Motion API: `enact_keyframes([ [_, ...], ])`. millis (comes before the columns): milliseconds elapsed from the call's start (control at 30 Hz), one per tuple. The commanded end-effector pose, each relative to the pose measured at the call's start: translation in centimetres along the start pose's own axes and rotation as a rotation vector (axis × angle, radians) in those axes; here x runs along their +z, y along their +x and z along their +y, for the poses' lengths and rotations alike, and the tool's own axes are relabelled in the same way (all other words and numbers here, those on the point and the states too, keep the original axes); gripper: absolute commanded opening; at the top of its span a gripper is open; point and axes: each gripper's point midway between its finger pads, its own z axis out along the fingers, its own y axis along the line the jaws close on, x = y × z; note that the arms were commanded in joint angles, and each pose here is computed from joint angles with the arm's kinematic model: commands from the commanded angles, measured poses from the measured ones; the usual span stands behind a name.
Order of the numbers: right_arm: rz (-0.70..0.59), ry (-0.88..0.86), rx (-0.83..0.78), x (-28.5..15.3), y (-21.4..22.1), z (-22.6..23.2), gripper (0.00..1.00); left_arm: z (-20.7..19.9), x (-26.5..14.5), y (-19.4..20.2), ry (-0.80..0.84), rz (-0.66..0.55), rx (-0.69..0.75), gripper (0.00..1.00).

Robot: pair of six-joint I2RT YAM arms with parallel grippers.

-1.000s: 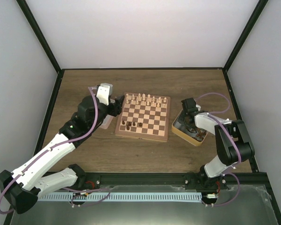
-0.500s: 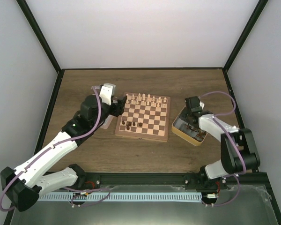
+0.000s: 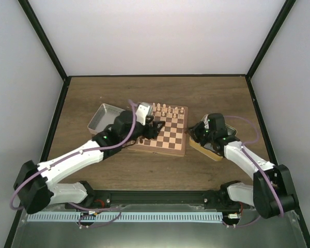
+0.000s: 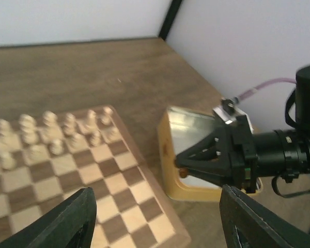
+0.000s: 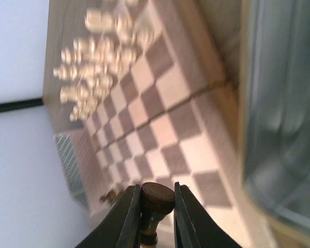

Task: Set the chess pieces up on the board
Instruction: Place the chess piece on the chessboard.

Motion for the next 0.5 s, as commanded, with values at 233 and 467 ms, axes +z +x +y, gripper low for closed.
enact_keyframes([
  [233,0.374,-0.308,0.245,-1.2,7.7,7.3,0.05,-5.3,4.4,6.4,0.106,0.099,-0.053,0.63],
  [467,0.417,-0.340,0.249,-2.0,8.6,8.1,0.06,-4.6,5.8,7.5,0.057,0.102,-0.056,0.50],
])
